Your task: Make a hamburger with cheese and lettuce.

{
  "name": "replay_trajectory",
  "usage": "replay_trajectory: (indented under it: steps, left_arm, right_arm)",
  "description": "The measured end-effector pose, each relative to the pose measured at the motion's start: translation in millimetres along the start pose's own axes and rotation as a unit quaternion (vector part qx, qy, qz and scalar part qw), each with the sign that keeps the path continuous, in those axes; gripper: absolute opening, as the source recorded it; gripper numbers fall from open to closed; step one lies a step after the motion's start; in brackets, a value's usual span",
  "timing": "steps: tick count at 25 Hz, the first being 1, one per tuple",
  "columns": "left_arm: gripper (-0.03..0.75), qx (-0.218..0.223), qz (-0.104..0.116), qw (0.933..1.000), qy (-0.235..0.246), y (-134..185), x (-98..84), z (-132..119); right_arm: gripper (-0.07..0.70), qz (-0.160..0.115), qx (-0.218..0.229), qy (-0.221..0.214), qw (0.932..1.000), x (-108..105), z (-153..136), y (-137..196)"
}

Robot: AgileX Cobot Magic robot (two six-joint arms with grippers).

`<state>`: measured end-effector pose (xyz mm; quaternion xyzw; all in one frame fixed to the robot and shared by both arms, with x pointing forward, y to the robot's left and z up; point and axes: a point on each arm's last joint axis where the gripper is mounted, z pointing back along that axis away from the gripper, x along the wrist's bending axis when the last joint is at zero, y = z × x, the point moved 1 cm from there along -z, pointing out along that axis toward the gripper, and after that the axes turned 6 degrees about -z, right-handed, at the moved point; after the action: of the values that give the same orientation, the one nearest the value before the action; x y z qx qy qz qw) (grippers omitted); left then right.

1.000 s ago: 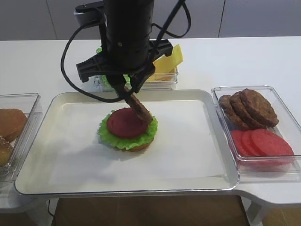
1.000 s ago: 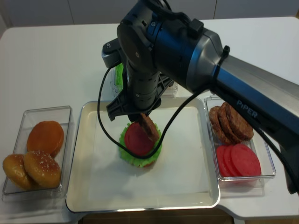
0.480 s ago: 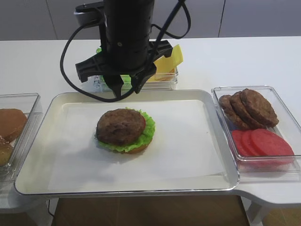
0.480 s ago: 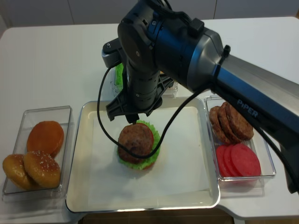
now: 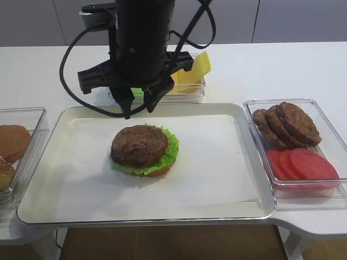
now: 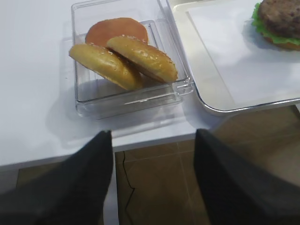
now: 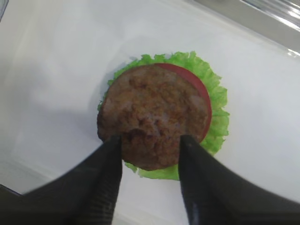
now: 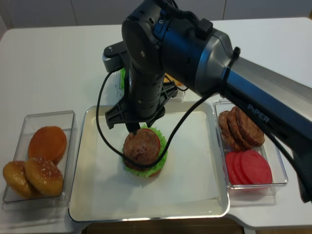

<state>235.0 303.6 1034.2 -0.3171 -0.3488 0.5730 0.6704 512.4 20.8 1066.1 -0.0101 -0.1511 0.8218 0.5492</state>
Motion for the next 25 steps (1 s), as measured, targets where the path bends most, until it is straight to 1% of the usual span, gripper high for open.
replay_trajectory:
  steps: [4, 8, 10, 12, 14, 18, 22, 23, 25]
  left_arm:
    - [0.414, 0.000, 0.000, 1.0000, 0.000, 0.0, 0.0, 0.0]
    - [0.414, 0.000, 0.000, 1.0000, 0.000, 0.0, 0.0, 0.0]
    - [0.414, 0.000, 0.000, 1.0000, 0.000, 0.0, 0.0, 0.0]
    - [0.414, 0.000, 0.000, 1.0000, 0.000, 0.0, 0.0, 0.0]
    - [0.414, 0.000, 0.000, 1.0000, 0.000, 0.0, 0.0, 0.0]
    - [0.414, 0.000, 0.000, 1.0000, 0.000, 0.0, 0.0, 0.0]
    - [0.414, 0.000, 0.000, 1.0000, 0.000, 0.0, 0.0, 0.0]
    - [0.414, 0.000, 0.000, 1.0000, 0.000, 0.0, 0.0, 0.0]
    - [0.414, 0.000, 0.000, 1.0000, 0.000, 0.0, 0.0, 0.0]
  right_arm:
    - [0.324, 0.000, -0.012, -0.006, 0.9999, -0.3, 12.5, 1.1]
    - [0.324, 0.005, -0.035, -0.003, 0.9994, -3.4, 29.7, 1.9]
    - [0.324, 0.000, -0.047, -0.006, 0.9989, -7.7, 40.3, 1.6]
    - [0.324, -0.009, -0.061, -0.009, 0.9980, -16.2, 53.2, 0.1]
    - [0.324, -0.022, -0.078, -0.009, 0.9967, -28.4, 66.8, -2.3]
    - [0.324, -0.035, -0.116, 0.003, 0.9926, -56.0, 99.7, 1.3]
    - [0.324, -0.053, -0.132, 0.026, 0.9895, -87.7, 123.1, 22.4]
    - [0.324, -0.061, -0.129, 0.032, 0.9892, -96.4, 126.0, 28.9]
    - [0.324, -0.077, -0.138, 0.039, 0.9866, -112.9, 138.8, 43.7]
